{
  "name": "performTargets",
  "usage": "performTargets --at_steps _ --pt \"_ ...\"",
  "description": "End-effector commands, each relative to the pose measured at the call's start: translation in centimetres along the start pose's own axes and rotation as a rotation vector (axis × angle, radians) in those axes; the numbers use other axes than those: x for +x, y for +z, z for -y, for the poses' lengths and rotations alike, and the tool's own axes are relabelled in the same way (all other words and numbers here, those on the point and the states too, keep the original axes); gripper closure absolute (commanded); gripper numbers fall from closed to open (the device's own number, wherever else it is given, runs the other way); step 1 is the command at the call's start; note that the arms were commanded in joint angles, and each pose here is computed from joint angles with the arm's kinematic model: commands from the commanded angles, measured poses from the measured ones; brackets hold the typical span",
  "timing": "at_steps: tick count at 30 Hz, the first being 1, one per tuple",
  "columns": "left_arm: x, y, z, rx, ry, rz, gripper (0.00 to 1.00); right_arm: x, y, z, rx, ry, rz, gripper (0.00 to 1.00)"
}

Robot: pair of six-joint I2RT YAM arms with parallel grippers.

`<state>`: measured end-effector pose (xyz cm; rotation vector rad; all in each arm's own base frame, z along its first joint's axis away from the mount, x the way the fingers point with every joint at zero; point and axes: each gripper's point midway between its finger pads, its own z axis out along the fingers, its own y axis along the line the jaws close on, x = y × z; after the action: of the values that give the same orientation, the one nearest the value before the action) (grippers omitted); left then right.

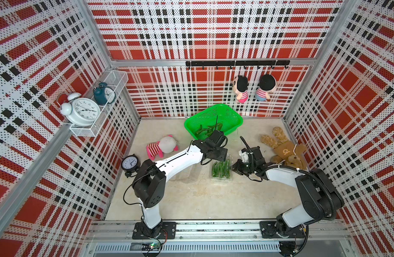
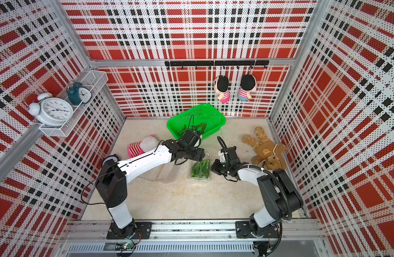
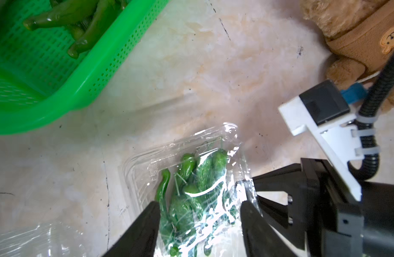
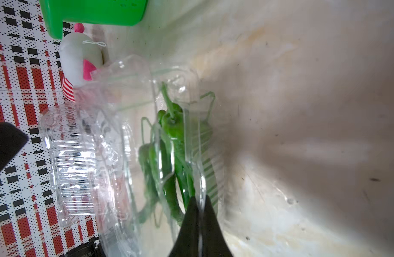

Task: Take small green peppers out of containers
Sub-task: Open the packing box at the center of the board.

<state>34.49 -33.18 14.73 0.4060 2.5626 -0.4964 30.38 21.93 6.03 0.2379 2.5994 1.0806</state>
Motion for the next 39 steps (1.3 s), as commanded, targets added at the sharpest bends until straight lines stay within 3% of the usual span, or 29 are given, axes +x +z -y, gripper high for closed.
performTargets --at_steps 1,12,23,33,39 --pt "-1.5 -0.5 1.2 0.098 -0.102 -0.029 0.35 -1.2 -0.5 -1.9 -0.029 -0.030 0.051 1.00" --pt "0.4 -1.1 1.1 -0.049 -0.006 -0.150 0.22 -3.7 -0.7 -2.6 -0.026 0.016 0.166 1.00" --pt "3.7 -0.8 1.2 -0.140 0.178 -0.174 0.05 -5.5 0.6 -3.7 -0.065 0.060 0.187 1.00" --pt "2.7 0.4 -0.2 -0.216 0.194 -0.074 0.05 -5.0 1.1 -4.1 -0.089 0.063 0.144 1.00" --pt "1.6 0.9 0.7 -0.188 0.194 -0.039 0.06 -3.8 0.8 -3.6 -0.096 0.061 0.115 1.00"
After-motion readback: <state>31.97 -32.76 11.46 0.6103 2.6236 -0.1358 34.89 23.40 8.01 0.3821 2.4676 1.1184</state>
